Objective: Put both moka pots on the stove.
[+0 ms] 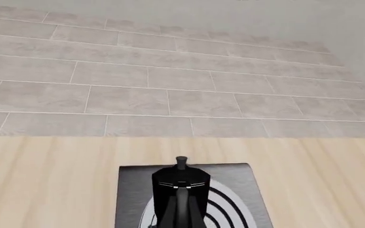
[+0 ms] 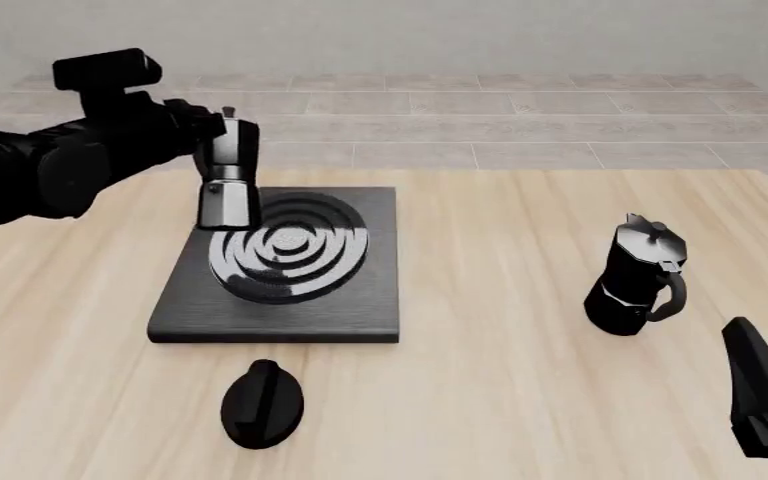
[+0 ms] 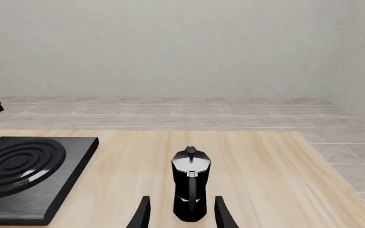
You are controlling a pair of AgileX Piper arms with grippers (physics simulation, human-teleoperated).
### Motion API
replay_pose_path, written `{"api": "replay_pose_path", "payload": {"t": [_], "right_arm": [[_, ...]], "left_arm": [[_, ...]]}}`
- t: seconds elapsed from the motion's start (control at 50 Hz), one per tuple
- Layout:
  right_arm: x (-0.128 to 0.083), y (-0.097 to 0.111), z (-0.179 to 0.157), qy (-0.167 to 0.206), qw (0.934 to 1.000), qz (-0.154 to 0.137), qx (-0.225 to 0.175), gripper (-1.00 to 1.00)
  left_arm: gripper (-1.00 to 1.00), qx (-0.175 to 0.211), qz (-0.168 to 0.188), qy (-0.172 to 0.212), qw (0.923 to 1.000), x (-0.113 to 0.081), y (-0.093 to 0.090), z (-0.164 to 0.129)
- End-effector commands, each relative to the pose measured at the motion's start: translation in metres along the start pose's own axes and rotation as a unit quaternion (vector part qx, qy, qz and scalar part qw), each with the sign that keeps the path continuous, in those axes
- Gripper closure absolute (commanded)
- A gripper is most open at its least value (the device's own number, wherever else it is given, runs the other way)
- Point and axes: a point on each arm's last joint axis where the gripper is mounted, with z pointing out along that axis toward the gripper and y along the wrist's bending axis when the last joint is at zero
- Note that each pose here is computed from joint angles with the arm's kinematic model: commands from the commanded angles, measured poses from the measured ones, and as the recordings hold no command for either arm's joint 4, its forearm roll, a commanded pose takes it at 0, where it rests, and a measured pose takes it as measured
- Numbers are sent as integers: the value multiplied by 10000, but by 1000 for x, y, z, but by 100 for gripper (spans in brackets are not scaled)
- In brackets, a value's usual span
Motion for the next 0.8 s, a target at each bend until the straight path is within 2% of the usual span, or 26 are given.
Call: {"api": "replay_pose_path", "payload": {"t": [0.02,0.8], "right_arm": [[0,0,0,0,10000,0,-1,-100],[0,0,0,-1,10000,-1,0,-100]], "left_arm": [[100,5,-133,-299,9995,-7,2,8],[100,-45,-75,-389,9992,3,9,53]]}}
